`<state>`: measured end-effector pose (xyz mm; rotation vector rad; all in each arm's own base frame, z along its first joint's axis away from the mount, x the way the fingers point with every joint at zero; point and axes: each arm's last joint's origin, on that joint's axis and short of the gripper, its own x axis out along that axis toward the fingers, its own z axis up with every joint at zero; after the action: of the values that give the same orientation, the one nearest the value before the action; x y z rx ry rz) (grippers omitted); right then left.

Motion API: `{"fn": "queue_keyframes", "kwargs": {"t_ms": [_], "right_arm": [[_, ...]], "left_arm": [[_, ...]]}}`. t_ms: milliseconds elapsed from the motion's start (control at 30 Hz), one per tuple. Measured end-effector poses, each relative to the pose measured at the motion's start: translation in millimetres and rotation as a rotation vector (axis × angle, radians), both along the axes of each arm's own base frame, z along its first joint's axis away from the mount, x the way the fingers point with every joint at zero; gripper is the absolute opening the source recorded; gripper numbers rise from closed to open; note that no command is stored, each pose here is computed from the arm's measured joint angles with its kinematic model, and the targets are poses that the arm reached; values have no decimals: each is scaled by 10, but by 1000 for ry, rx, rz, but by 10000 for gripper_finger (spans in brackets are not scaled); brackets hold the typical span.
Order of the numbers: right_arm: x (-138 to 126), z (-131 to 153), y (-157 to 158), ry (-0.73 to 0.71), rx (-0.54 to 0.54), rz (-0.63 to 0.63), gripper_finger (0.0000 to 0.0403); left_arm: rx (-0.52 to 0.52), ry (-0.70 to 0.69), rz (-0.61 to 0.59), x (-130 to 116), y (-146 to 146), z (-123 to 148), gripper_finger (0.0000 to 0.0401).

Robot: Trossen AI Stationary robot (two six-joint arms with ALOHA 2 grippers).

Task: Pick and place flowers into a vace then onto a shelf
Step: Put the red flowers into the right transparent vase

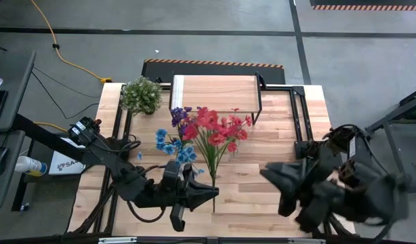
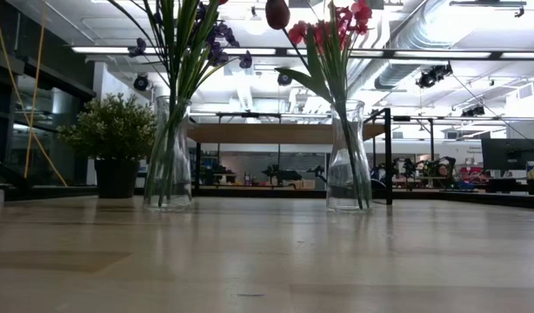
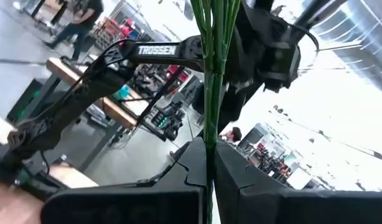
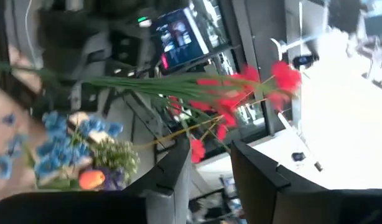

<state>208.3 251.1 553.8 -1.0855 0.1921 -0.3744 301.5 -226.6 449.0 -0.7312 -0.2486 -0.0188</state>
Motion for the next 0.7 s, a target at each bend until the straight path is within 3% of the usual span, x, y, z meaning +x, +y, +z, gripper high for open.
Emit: {"fn": "queue_keyframes", "kwargs": {"t_ms": [300,700], "right_arm": [[-177,305,-249,-197,315,83,103],[-177,294,-241,-348,762,183,101]], "left_arm": [[88,-2,15,-18,-17,11,39],[294,-5,44,-82,5,245,39]]}}
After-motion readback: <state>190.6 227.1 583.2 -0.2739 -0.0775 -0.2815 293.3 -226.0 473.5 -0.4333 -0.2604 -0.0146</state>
